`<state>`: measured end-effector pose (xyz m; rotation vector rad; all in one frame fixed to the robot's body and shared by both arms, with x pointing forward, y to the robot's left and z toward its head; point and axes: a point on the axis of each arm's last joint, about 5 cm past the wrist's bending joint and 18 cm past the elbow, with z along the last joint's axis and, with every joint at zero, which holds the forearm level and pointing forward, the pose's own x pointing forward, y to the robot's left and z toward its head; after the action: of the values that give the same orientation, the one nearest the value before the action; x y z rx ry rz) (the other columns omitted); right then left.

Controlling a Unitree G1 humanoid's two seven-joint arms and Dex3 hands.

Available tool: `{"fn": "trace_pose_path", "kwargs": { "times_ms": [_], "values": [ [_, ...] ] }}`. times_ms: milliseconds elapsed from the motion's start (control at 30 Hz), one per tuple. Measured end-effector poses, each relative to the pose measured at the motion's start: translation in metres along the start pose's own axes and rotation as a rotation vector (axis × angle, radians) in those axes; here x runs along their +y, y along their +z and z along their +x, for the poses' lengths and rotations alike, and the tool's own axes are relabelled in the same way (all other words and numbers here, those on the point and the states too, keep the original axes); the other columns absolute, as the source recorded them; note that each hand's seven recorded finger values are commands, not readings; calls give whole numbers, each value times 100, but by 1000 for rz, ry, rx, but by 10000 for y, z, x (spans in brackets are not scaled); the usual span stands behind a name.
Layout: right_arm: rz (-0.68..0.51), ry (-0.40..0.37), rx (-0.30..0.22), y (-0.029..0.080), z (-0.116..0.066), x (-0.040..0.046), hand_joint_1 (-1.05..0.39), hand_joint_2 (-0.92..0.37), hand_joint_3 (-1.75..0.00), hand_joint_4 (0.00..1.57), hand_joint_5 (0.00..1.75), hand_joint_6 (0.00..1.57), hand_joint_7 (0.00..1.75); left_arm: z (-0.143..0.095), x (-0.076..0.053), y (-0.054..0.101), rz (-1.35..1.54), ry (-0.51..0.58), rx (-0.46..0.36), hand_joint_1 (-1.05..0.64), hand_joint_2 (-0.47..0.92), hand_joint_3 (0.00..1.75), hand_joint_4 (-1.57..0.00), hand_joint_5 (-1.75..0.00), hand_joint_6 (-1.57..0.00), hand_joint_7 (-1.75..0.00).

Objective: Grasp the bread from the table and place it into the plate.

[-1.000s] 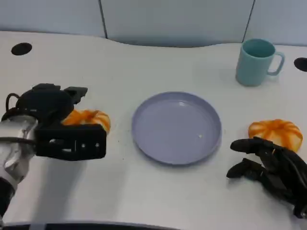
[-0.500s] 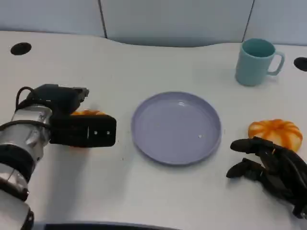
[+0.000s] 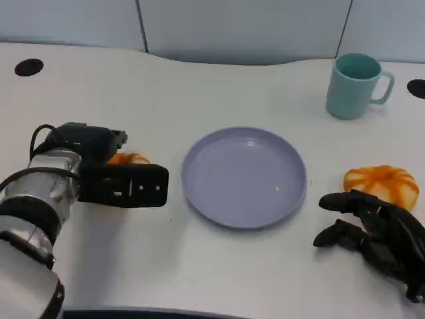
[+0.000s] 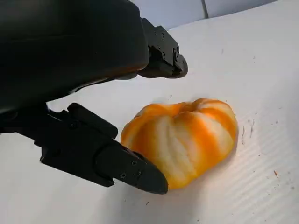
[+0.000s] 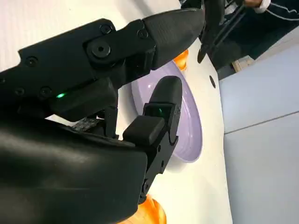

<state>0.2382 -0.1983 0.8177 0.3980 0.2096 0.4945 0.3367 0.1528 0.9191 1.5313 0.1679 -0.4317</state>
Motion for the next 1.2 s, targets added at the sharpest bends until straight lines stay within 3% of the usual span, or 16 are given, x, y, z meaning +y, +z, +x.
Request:
{"fn": "trace_pose_path", "kwargs": {
  "times_ms": [367,767,967,1200],
  "values": [
    [-6,-5,-3,-5,-10,1,-37,-92,-10,62,113,76,67,15,-92,83,-1,-44,23,-48,67,0,-3,-40,-33,-2],
    [-12,1,-7,-8,-33,8,-40,-92,-12,63,113,76,66,21,-139,122,-18,-82,65,-38,68,0,-8,-26,-34,0],
    [-7,9,-9,-18,-51,7,-40,-92,-10,62,112,76,65,17,-176,131,-84,-74,64,-34,70,2,-21,-19,-37,-1],
    [-4,7,-7,-22,-66,6,-40,-92,-12,61,110,75,65,5,-254,141,-60,-34,56,-20,81,4,-52,-33,-54,-5]
  ]
}}
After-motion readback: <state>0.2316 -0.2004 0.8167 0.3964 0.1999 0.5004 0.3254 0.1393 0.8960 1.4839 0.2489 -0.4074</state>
